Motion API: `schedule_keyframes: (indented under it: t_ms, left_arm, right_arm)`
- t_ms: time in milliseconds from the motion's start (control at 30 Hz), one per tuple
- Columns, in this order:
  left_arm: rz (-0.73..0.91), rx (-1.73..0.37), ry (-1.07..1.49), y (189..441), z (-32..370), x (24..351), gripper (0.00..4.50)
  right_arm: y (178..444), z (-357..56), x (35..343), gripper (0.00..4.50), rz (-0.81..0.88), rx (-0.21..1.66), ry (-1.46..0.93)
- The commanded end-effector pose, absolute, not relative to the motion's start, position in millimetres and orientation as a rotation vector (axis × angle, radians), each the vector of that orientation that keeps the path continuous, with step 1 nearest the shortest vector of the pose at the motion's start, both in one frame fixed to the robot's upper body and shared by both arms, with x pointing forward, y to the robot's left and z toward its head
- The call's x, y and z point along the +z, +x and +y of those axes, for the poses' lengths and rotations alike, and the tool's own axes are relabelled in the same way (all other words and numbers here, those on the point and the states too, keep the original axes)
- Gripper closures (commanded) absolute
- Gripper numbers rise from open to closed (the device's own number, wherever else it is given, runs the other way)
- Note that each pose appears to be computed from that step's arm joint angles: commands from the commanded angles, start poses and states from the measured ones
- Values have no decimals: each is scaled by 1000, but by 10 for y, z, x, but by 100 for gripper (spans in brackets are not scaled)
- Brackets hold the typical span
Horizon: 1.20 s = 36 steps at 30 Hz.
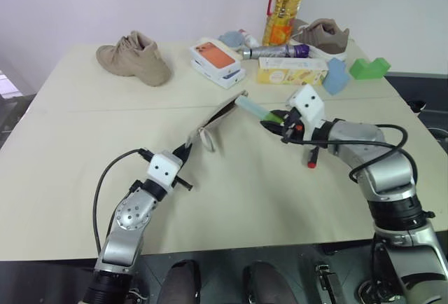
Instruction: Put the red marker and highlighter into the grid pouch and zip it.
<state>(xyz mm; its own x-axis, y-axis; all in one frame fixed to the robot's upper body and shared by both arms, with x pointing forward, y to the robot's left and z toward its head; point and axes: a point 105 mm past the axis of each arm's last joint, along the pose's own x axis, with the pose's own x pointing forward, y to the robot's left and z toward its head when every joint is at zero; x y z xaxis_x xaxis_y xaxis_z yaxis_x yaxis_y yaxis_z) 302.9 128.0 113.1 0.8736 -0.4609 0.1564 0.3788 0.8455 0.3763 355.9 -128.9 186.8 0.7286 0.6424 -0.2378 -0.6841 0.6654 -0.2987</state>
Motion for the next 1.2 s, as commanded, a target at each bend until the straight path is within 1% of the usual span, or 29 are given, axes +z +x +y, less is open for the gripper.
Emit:
schedule_keyframes:
  t_ms: [33,367,467,567,667,767,833,900,1067,1133,1200]
  left_arm:
    - [-301,-464,346,2961,1229,1242,450]
    - [-294,-477,339,2927,1222,1232,450]
    - [-299,-493,340,2913,1208,1242,450]
    - [-297,-571,386,2854,1148,1224,450]
    - [-295,-664,431,2776,1092,1199,450]
    - [-285,-816,504,2609,1011,1144,450]
    - [-277,-894,548,2516,983,1108,450]
    - [-271,-954,568,2444,967,1096,450]
    - [-281,-980,589,2424,963,1129,450]
    - [-283,-971,590,2439,969,1137,450]
    - [-284,-957,593,2460,981,1139,450]
  right_arm:
    - [3585,-1246,1967,357,85,744,-404]
    - [3571,-1143,1880,357,111,784,-418]
    - [3521,-1115,1866,357,114,820,-468]
    - [3306,-1076,1817,357,110,965,-659]
    - [3170,-1056,1806,357,112,1062,-732]
    - [3030,-1042,1750,357,139,1161,-819]
    - [2995,-1038,1730,357,148,1188,-839]
    - [3022,-1013,1744,357,139,1183,-847]
    - [2979,-966,1726,357,156,1238,-857]
    - [2993,-980,1736,255,157,1230,-861]
    - [3042,-1023,1769,177,147,1194,-867]
